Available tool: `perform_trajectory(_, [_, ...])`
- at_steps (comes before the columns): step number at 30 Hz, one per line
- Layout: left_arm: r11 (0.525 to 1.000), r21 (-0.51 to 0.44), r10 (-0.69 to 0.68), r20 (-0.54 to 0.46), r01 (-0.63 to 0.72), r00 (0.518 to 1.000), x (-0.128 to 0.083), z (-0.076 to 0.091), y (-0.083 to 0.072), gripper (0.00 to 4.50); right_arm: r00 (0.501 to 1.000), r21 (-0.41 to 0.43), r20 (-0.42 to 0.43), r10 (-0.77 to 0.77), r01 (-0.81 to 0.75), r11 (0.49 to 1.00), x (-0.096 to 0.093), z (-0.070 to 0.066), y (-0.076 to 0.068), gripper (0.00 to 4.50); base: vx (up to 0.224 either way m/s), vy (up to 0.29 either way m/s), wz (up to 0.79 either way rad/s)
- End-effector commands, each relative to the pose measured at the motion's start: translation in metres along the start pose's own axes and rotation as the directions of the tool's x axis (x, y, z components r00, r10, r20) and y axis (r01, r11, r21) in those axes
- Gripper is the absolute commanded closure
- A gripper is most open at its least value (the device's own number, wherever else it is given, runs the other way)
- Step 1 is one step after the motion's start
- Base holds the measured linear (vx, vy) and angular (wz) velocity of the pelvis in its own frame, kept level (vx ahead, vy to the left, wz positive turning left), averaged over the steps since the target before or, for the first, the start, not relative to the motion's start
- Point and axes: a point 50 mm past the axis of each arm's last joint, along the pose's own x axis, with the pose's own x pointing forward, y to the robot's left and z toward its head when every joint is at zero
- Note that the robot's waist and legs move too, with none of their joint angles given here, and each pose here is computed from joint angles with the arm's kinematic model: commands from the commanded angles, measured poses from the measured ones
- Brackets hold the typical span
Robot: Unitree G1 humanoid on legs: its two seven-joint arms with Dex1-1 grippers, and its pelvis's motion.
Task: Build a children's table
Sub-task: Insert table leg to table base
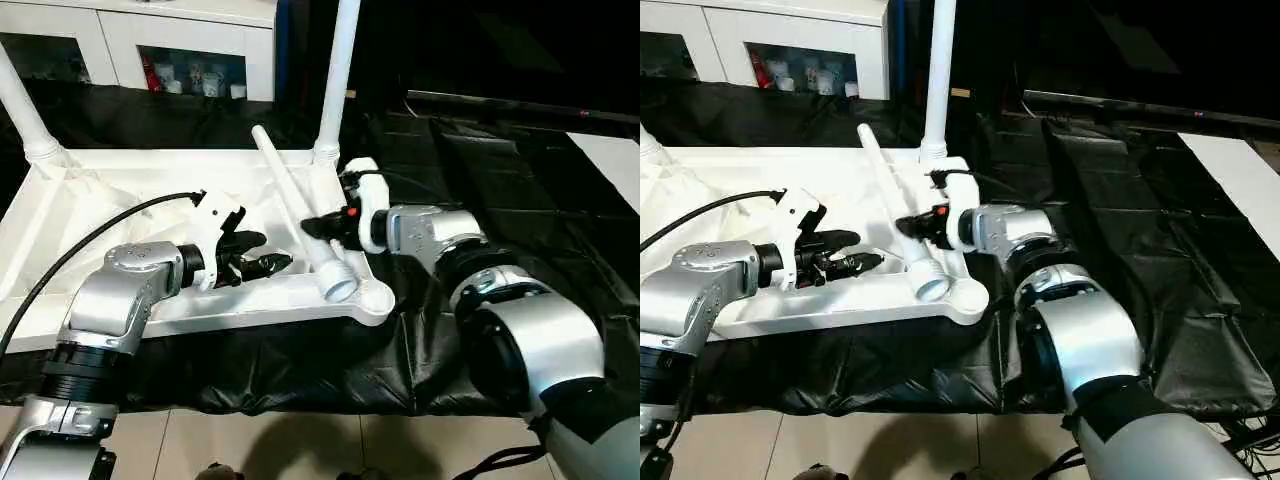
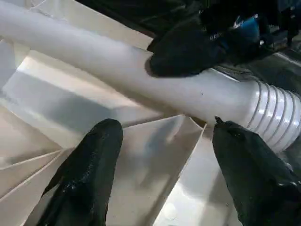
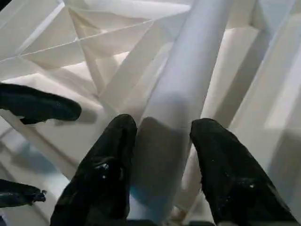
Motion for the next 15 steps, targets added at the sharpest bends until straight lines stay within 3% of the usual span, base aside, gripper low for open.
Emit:
perform_trajectory(1, [1.000,0.021,-0.010,-0.003,0.010,1.000,0.002,0.002,-0.002,1.05,1.000,-0.007,-0.025,-0.007,0.007,1.000,-0.001,0.001,0.000,1.99,0.000,0.000,0.00])
perform_trajectory(9, [1.000,0.023,-0.020,-0.005,0.020,1.000,0.004,0.002,-0.004,1.05,0.989,-0.082,-0.117,-0.090,0.081,0.993,0.000,-0.010,-0.005,1.35,0.000,0.000,0.00])
perform_trajectory(15, [0.999,0.026,-0.022,-0.004,0.022,1.000,0.005,0.002,-0.005,1.05,0.986,-0.065,-0.143,-0.081,0.073,0.995,0.001,-0.017,-0.006,1.50,0.000,0.000,0.00])
